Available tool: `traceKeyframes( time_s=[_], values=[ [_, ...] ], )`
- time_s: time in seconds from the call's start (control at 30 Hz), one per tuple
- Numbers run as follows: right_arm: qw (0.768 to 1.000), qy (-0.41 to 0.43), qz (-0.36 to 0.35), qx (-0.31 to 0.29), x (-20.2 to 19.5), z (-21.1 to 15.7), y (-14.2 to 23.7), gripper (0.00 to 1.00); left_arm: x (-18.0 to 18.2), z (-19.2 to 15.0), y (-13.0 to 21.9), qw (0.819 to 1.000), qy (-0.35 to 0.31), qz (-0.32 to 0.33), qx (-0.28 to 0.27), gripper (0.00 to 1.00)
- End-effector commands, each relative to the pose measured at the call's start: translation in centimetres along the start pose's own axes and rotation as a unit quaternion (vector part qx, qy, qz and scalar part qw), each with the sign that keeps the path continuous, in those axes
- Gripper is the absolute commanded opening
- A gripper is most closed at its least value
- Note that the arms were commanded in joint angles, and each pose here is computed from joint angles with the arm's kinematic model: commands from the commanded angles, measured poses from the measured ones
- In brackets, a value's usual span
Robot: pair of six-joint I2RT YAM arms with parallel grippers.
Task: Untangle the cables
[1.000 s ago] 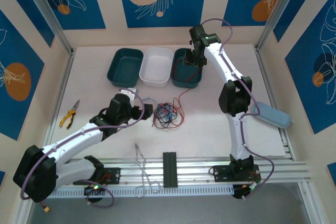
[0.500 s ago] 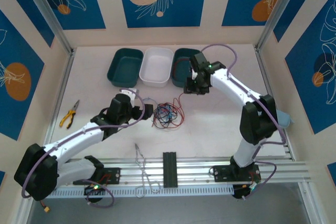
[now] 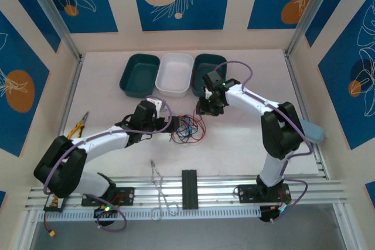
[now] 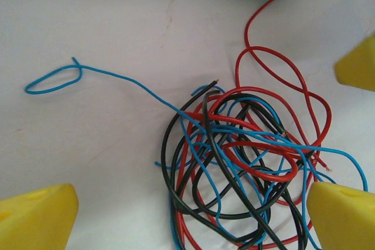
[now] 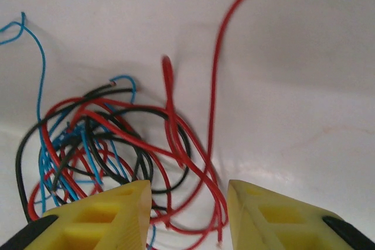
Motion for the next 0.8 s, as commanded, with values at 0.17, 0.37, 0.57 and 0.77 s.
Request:
traceKeyframes(
  time_s=[0.17, 0.37, 0.57, 0.77],
  values=[
    [0.998, 0.033, -0.061, 0.011, 0.8, 1.4, -1.5, 0.39, -1.7, 0.4, -1.9, 0.999, 0.019, -0.050, 0.006, 1.00],
    [0.997, 0.032, -0.064, 0.035, 0.8, 0.7, -2.9, 0.39, -1.9, -0.4, -3.3, 0.997, 0.030, -0.065, 0.020, 1.00],
    [0.996, 0.038, -0.068, 0.035, 1.2, 0.6, -3.0, 0.25, -2.0, -0.7, -3.9, 0.997, 0.035, -0.072, 0.022, 0.89],
    [0.997, 0.043, -0.059, 0.013, 2.0, 1.1, -0.9, 0.03, -2.2, -1.0, -4.3, 0.996, 0.041, -0.081, 0.023, 0.68]
  ],
)
Point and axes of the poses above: each hand's point on the last joint's axis, 136 mm out from that joint toward the fingers, its own y axis back along the fingers, its own x axis along the line the jaws close on, z = x × y, the point moved 1 cm from there along y, back along the fingers, and after that the axes turned 5 degrees about -y, right-handed, at the moved point
